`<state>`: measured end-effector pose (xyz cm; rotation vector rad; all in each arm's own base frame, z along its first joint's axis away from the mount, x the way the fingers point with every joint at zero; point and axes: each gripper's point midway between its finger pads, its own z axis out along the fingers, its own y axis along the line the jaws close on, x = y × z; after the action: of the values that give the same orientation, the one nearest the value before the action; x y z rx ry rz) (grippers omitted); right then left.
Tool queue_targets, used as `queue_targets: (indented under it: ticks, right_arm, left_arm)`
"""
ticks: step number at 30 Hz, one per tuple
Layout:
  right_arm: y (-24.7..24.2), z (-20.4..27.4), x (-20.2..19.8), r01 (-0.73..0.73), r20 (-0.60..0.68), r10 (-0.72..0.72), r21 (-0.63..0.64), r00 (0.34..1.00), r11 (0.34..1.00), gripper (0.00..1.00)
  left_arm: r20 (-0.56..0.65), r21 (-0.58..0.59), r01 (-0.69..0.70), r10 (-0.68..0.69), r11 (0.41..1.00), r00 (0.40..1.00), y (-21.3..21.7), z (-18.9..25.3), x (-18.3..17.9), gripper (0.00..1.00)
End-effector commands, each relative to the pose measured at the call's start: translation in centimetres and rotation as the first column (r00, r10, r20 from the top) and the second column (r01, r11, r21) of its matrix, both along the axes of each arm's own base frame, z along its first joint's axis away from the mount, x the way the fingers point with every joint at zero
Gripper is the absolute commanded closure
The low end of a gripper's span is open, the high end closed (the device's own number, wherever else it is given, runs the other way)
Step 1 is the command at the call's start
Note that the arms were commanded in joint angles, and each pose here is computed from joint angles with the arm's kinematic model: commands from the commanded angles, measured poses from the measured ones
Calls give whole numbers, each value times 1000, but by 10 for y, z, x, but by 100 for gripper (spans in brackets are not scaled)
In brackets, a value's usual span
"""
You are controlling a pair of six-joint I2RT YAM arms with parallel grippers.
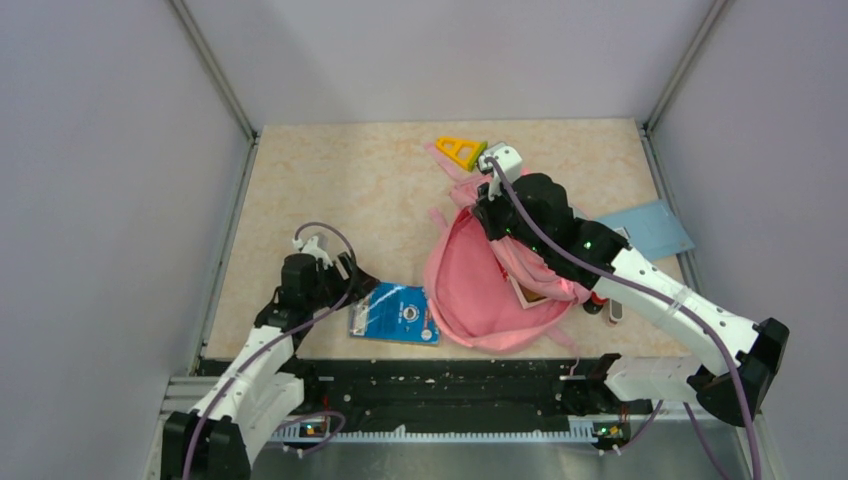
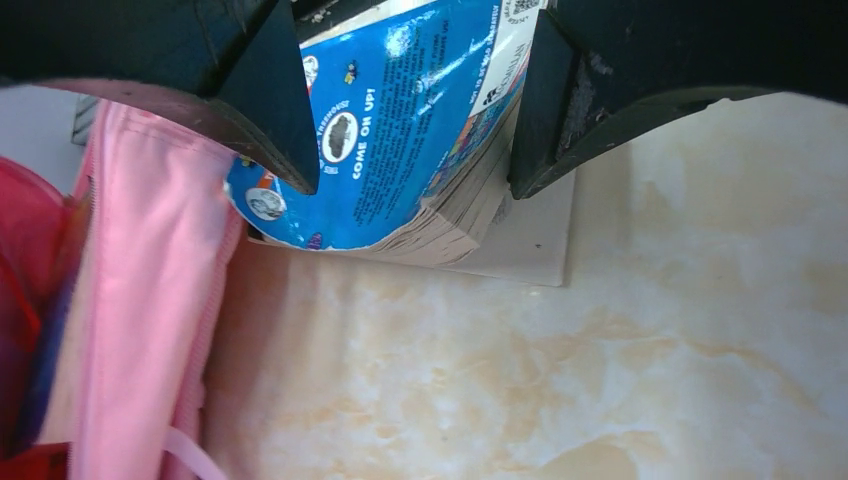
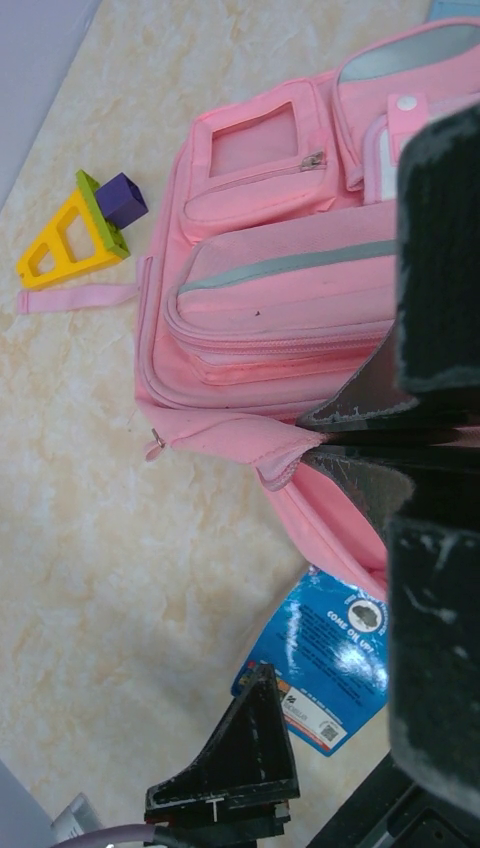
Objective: Pack the student bag
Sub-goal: Pick up the book from the center of the board.
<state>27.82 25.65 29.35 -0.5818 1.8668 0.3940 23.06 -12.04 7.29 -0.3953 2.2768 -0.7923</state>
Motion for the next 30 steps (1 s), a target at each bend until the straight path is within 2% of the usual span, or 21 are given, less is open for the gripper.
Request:
queue_targets:
  ticks: [1,7,13,16,19,23,29,30]
  right_arm:
    - [4,40,10,16,85,-25,102,996,995,100]
    - [6,39,10,9,79,-17,102,997,995,100]
    - [6,39,9,9,77,-17,102,997,995,100]
    - [5,40,8,9,78,-17,103,997,995,100]
    - [4,40,8,14,76,-22,101,997,995,100]
    - [4,41,9,17,79,-25,99,997,995,100]
    - [4,39,10,19,75,-26,93,997,996,100]
    - [4,39,10,23,75,-30,93,997,995,100]
  left_arm:
    - [104,-145,153,-138,978,985,-31,34,-6,27]
    - [41,-128,167,-163,977,986,-31,11,-13,30]
    - [-45,-111,197,-203,974,978,-32,-17,-19,47]
    - [-38,-127,209,-215,970,976,-35,-18,-16,58]
    - [-7,-170,232,-237,958,972,-42,-13,-14,65]
    - [18,-216,257,-260,942,966,-49,-7,-15,68]
    - [68,-253,279,-270,927,960,-54,5,-17,98]
    - [83,-259,280,-268,924,960,-55,9,-17,100]
